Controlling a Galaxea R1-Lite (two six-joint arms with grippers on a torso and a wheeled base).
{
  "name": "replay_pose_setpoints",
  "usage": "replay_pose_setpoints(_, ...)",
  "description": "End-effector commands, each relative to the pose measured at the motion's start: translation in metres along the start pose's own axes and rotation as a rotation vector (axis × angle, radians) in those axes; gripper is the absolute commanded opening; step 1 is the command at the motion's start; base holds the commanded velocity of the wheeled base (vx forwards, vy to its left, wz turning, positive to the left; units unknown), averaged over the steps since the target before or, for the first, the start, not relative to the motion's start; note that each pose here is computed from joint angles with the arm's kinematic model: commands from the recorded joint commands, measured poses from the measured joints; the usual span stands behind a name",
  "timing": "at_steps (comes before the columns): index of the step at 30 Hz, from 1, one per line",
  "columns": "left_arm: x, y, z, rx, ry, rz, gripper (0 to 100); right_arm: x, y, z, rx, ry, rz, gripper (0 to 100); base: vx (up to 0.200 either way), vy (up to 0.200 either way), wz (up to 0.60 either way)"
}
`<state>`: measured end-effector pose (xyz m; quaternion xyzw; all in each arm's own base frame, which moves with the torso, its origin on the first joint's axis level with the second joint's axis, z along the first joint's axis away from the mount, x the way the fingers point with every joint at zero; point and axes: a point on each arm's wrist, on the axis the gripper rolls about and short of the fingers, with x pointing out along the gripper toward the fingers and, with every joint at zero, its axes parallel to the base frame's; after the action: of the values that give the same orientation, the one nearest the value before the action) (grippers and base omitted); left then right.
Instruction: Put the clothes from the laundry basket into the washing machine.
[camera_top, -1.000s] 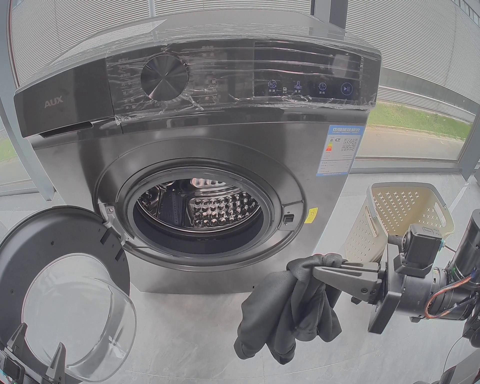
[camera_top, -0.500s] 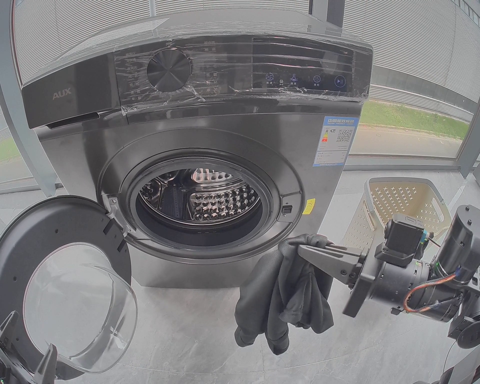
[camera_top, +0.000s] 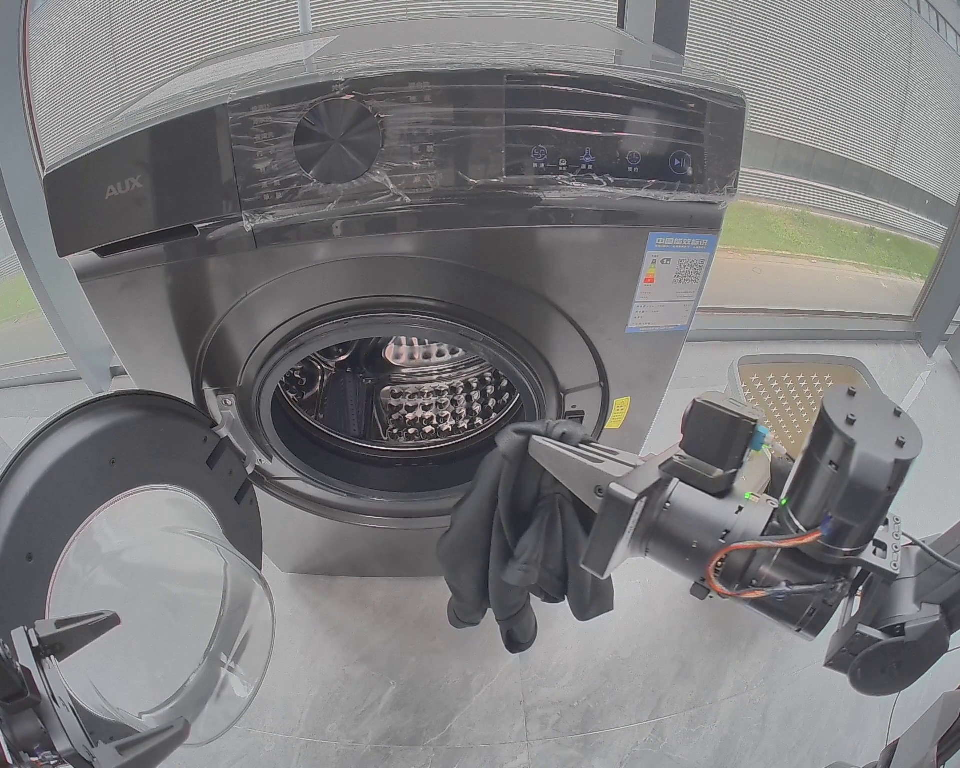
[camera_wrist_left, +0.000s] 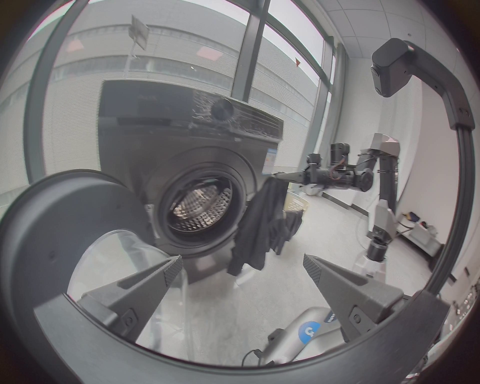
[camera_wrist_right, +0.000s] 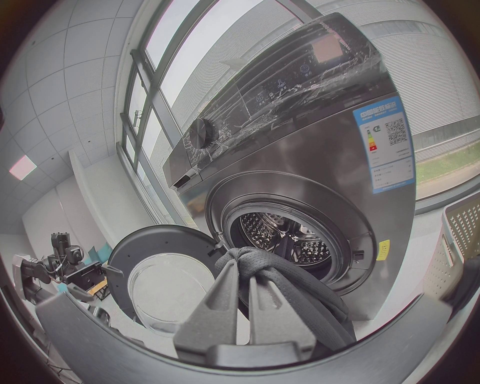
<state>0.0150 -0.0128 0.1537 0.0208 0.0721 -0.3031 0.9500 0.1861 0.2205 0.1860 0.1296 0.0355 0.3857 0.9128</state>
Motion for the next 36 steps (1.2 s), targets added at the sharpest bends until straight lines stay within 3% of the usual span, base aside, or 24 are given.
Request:
replay_pose_setpoints(1, 0.036, 0.014, 0.012, -0.043, 0.131, -0.189, 100, 0.034, 0.004, -0.015, 0.022, -0.004, -0.009, 0, 0.0, 0.0, 0.0)
replay_pose_setpoints(8, 0.081, 0.017, 0.021, -0.046, 0.18, -0.343, 100, 0.051, 0.002, -0.026, 0.017, -0.009, -0.02, 0, 0.0, 0.0, 0.0)
replay_pose_setpoints(16, 0.131, 0.016, 0.02, -0.035, 0.203, -0.401, 100, 0.065, 0.0, -0.024, 0.022, -0.073, -0.024, 0, 0.0, 0.0, 0.0)
replay_pose_setpoints(26, 0.168, 0.018, 0.001, -0.062, 0.321, -0.384, 100, 0.069, 0.001, -0.012, 0.026, -0.119, -0.018, 0, 0.0, 0.0, 0.0)
replay_pose_setpoints(36, 0.219, 0.026, -0.026, -0.061, 0.349, -0.336, 100, 0.067, 0.003, -0.01, 0.029, -0.124, -0.013, 0, 0.0, 0.0, 0.0)
